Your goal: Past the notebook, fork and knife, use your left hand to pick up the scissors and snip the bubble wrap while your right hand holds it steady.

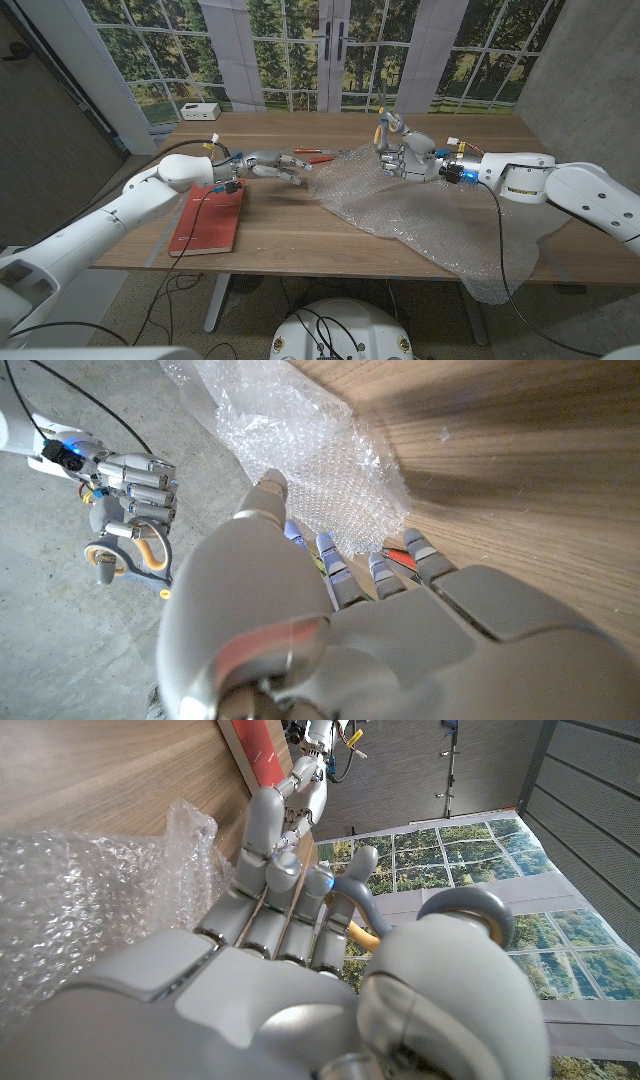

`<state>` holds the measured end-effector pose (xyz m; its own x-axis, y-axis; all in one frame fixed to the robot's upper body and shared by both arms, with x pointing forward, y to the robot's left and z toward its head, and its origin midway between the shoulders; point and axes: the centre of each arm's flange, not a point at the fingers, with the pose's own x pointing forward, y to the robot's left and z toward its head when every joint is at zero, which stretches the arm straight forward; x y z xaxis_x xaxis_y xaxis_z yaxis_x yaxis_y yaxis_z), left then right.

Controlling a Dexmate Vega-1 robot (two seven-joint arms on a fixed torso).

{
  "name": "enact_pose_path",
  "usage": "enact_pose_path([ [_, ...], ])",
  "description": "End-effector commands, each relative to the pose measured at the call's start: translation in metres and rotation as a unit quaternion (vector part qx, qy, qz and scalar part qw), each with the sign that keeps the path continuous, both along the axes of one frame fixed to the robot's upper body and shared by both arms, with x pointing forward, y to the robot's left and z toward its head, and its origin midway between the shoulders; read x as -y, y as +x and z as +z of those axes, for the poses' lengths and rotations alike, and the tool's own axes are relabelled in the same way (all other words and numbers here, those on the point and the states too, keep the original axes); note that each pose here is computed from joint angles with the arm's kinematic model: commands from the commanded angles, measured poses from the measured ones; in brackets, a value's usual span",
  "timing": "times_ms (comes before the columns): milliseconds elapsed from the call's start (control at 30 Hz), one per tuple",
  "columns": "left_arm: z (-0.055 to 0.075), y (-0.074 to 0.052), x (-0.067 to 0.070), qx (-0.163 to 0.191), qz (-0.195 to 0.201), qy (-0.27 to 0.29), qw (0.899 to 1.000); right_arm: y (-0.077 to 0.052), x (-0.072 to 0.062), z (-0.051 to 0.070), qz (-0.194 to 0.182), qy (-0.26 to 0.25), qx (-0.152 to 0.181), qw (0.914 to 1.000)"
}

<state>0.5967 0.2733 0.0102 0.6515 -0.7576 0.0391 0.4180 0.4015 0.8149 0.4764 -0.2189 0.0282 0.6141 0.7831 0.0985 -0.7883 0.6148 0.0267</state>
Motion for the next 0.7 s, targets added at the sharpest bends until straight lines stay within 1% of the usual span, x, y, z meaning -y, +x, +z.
enact_pose_path([
  [33,-0.001,-0.004,0.017,0.060,0.019,0.050,0.997,-0.003,-0.001,0.000,-0.003,0.003,0.002,1.0000],
  [133,0.001,-0.013,0.024,0.111,0.035,0.085,0.990,-0.003,-0.001,0.000,-0.002,0.002,0.002,1.0000],
  [167,0.001,-0.016,0.027,0.121,0.037,0.095,0.987,-0.003,-0.001,0.000,-0.001,0.002,0.002,1.0000],
  [200,0.001,-0.017,0.029,0.121,0.033,0.096,0.987,-0.003,-0.001,0.000,-0.002,0.001,0.002,1.0000],
  [267,-0.002,-0.016,0.030,0.104,0.019,0.077,0.991,-0.003,-0.001,0.000,0.000,0.000,0.002,1.0000],
  [433,-0.005,-0.016,0.033,0.108,0.020,0.080,0.991,-0.002,-0.001,0.000,0.002,0.001,0.000,1.0000],
  [500,-0.004,-0.017,0.032,0.115,0.031,0.091,0.989,-0.002,-0.001,0.000,0.001,0.000,0.001,1.0000],
  [567,-0.004,-0.017,0.031,0.118,0.036,0.086,0.989,-0.002,-0.001,0.000,0.001,0.001,-0.001,1.0000],
  [700,-0.007,-0.018,0.031,0.135,0.041,0.080,0.987,-0.002,-0.001,0.000,0.002,0.002,-0.001,1.0000],
])
